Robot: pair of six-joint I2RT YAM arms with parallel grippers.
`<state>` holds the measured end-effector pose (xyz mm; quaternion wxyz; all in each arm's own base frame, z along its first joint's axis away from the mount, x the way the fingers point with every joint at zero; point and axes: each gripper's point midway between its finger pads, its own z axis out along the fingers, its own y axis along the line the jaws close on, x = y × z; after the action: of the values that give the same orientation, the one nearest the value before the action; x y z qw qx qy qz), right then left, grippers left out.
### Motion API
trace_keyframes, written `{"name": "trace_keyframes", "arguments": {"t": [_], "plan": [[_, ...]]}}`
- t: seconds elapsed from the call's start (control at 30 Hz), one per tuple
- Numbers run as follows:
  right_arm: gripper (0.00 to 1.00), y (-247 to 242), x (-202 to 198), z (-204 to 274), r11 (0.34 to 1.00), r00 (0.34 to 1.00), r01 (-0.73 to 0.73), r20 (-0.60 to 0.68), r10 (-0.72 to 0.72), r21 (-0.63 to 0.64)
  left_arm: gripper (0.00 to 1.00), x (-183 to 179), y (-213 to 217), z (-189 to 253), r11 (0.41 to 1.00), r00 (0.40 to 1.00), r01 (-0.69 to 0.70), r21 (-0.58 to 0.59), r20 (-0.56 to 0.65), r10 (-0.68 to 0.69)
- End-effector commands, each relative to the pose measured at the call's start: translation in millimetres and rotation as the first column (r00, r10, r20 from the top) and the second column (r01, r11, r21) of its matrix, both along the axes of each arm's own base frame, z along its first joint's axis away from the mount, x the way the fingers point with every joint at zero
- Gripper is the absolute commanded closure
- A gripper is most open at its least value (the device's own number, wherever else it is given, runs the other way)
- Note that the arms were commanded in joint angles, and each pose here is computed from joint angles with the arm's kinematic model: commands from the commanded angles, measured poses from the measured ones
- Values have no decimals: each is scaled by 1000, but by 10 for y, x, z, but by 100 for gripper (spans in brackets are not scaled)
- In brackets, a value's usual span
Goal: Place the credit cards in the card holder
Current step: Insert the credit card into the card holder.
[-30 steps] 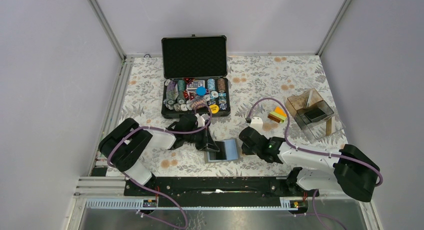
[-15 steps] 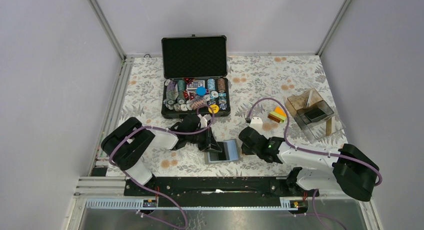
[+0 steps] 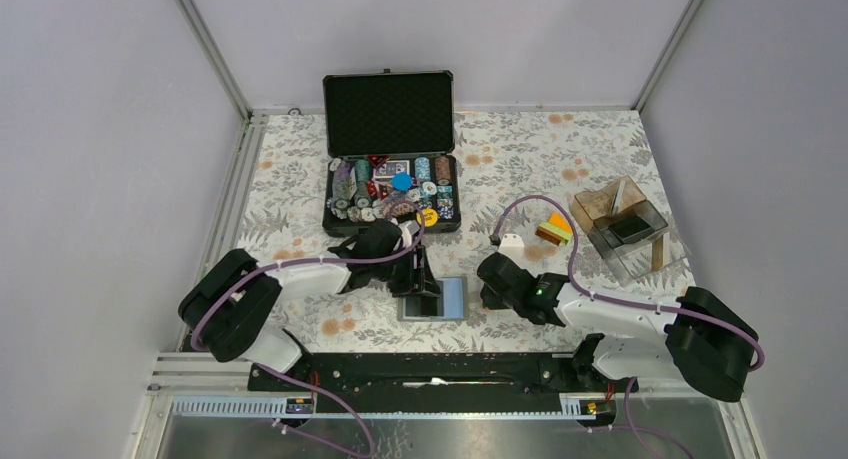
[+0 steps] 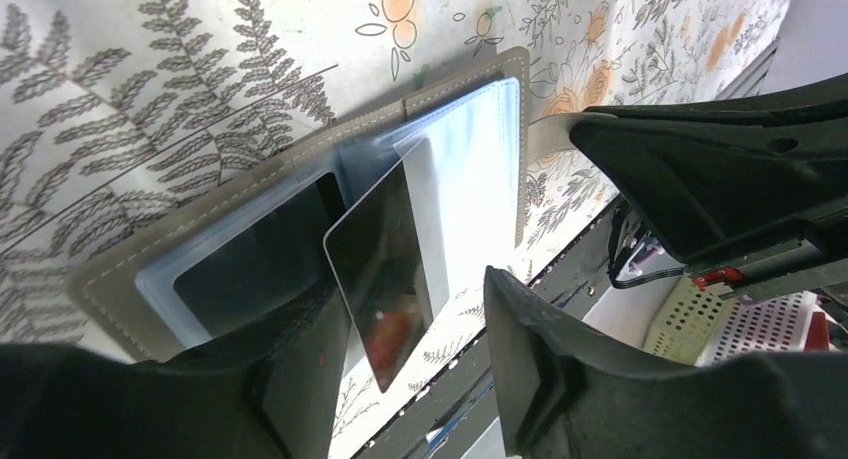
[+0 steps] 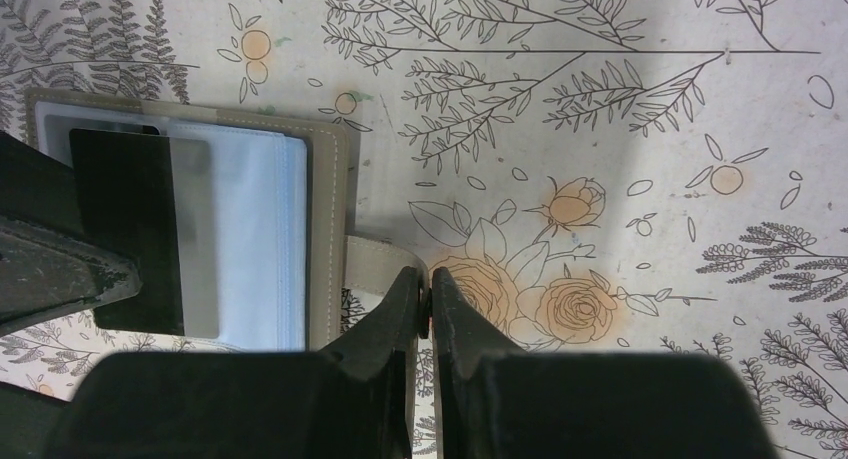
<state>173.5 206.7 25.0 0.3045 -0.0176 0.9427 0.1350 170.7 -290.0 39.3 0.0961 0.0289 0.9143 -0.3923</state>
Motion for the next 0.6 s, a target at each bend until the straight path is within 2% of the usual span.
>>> {"name": "trace_keyframes", "arguments": {"t": [0.0,0.2,0.57], "plan": [[100,17,44,57,1000,1000,16,20,-17,21,45,60,163,8,994,998,-20,107,56,14],[100,11,42,46,1000,1000,16,19,-16,16,40,82,288,71,983,995,-39,181,97,22],[100,3,43,42,1000,1000,18,20,-18,14,46,-91,123,67,992,999,-12,126,50,6]]}}
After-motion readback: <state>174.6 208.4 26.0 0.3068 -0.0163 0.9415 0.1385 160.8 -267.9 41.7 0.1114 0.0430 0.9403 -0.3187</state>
